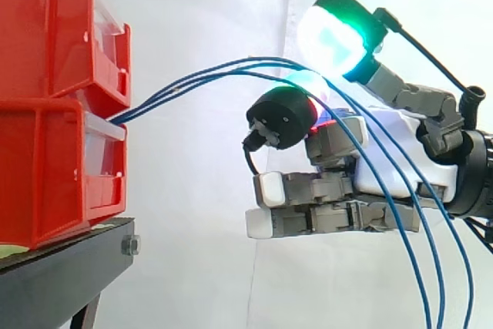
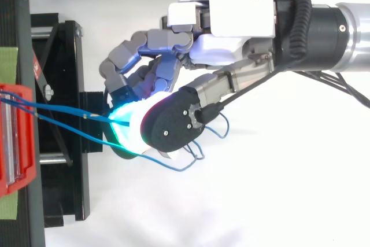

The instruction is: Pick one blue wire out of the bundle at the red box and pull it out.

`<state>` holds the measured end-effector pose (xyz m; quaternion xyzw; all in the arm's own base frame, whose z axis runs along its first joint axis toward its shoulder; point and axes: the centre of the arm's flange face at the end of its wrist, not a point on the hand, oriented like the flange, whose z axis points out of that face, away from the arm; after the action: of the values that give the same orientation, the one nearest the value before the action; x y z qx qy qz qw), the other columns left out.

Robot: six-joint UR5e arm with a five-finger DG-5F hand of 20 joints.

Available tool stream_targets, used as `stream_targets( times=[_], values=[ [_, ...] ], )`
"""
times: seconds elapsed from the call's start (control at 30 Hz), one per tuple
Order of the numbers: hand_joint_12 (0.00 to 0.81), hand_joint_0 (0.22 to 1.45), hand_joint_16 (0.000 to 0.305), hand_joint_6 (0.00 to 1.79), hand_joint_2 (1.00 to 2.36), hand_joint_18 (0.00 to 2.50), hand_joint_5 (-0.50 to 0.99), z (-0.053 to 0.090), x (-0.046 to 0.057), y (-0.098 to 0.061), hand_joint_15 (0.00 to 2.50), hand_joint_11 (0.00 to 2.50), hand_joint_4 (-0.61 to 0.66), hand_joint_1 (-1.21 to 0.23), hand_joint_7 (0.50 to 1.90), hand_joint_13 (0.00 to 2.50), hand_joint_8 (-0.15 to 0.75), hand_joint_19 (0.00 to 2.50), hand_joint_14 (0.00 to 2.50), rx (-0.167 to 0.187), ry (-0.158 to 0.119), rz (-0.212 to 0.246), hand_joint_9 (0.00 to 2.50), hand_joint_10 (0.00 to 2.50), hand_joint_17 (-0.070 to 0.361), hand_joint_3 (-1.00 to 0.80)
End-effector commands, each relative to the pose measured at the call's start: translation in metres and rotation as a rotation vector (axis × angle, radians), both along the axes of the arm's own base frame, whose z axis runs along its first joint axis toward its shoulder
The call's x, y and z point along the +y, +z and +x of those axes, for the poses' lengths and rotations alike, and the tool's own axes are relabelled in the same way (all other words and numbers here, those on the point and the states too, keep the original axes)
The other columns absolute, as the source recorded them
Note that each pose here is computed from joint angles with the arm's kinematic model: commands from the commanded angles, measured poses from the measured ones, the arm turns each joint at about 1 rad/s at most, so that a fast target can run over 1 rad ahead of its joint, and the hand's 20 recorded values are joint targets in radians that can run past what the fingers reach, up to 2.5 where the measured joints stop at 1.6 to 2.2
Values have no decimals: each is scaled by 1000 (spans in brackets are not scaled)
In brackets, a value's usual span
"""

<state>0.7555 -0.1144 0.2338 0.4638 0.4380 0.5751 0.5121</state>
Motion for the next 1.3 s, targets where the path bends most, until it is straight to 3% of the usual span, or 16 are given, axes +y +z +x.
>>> stream_targets(
  times=[0.0, 0.33, 0.73, 1.0, 1.17, 1.27],
  values=[
    [368, 579, 57, 819, 1011, 362, -91, 0, 0, 0, 529, 882, 158, -633, 1361, 658, 239, 489, 21, 0, 0, 0, 1203, 29, 129, -371],
    [368, 582, 57, 840, 1017, 382, -98, 0, 0, 0, 530, 909, 174, -835, 1371, 664, 234, 459, 23, 0, 0, 0, 1194, 30, 127, -253],
    [362, 615, 57, 837, 1001, 366, -109, 0, 0, 0, 508, 892, 202, -925, 1355, 623, 216, 414, 22, -1, 0, 0, 1131, 29, 128, -485],
    [398, 467, 65, 830, 1000, 402, -103, 0, 0, 0, 513, 868, 198, -667, 1321, 655, 263, 451, 20, -1, 0, 0, 1180, 27, 145, -500],
    [392, 493, 63, 780, 1000, 375, -81, 0, 0, 0, 522, 841, 170, -431, 1288, 655, 233, 488, 22, -1, 0, 0, 1203, 28, 141, -500],
    [375, 546, 59, 751, 1001, 344, -73, 0, 0, 0, 528, 852, 147, -393, 1327, 647, 218, 502, 23, -1, 0, 0, 1205, 28, 133, -480]
  ],
)
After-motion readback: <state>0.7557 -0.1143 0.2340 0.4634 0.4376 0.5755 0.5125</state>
